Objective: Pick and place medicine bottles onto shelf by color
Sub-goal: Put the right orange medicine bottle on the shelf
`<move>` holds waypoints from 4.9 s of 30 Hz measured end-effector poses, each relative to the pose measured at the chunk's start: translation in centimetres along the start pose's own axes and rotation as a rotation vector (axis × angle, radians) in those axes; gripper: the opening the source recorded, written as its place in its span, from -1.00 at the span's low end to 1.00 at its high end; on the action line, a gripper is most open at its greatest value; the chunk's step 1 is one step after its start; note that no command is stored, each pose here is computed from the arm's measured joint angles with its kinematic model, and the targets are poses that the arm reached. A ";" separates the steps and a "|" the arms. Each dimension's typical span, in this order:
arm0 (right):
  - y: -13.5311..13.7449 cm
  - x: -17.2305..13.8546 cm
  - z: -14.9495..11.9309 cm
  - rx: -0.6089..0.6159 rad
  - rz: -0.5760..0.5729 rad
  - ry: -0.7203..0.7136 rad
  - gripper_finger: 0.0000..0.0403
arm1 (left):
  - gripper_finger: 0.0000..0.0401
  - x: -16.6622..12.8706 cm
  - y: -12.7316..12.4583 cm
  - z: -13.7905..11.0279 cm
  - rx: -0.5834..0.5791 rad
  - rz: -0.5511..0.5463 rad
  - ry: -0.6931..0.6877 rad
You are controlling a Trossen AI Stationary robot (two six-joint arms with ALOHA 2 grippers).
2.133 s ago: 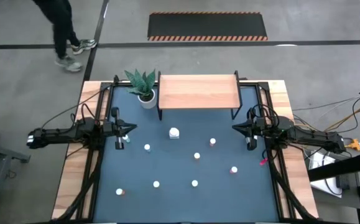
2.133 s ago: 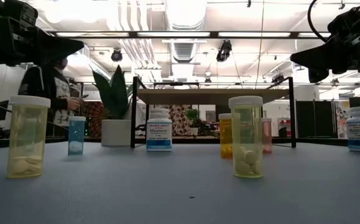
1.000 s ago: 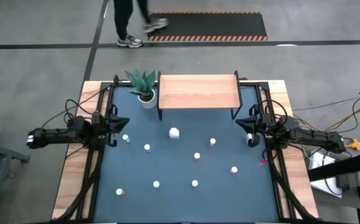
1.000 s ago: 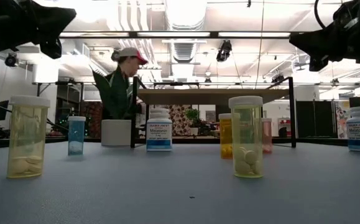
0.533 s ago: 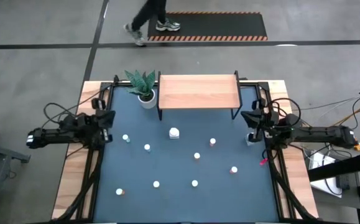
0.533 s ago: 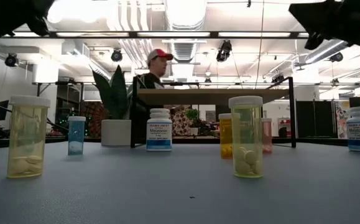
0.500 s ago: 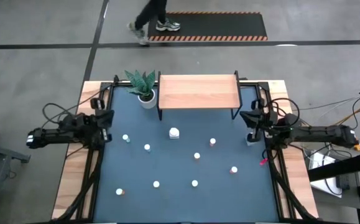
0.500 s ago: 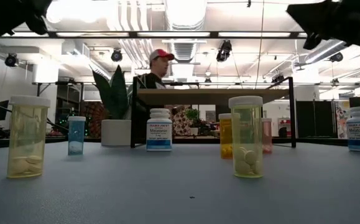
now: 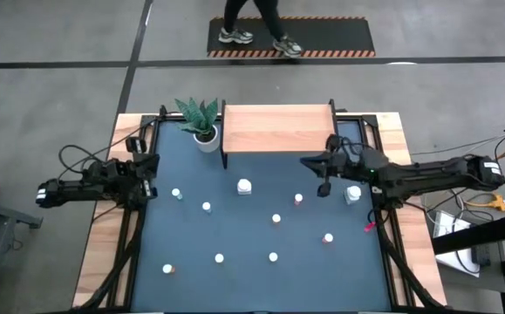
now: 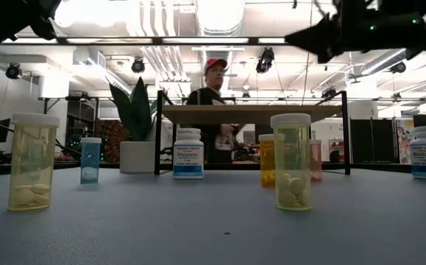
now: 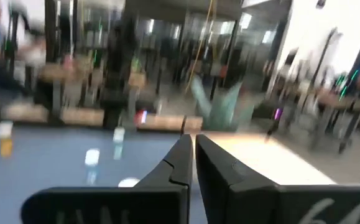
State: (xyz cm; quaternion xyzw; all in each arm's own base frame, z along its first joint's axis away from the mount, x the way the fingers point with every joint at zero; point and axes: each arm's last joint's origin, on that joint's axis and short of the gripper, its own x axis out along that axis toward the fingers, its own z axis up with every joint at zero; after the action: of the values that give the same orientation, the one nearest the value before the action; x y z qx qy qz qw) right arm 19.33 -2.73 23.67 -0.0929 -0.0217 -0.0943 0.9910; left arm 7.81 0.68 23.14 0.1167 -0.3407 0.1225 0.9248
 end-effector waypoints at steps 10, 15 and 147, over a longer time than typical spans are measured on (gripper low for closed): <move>-0.1 3.6 2.2 0.017 0.047 0.212 -0.39 | -0.98 0.0 0.1 0.1 -0.001 0.030 0.001; 0.7 4.7 2.0 0.039 0.136 0.356 -0.13 | -0.98 0.0 0.1 0.0 -0.003 0.031 0.004; -7.7 22.1 8.2 0.170 -0.031 1.233 -0.39 | -0.98 -0.1 0.3 0.6 -0.017 0.047 -0.058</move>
State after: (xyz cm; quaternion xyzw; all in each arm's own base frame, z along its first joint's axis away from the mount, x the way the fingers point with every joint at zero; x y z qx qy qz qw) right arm 39.33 -12.66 34.39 0.0583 0.5458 -0.1428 0.8236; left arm 7.29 0.75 23.61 0.1043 -0.3710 0.1378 0.9124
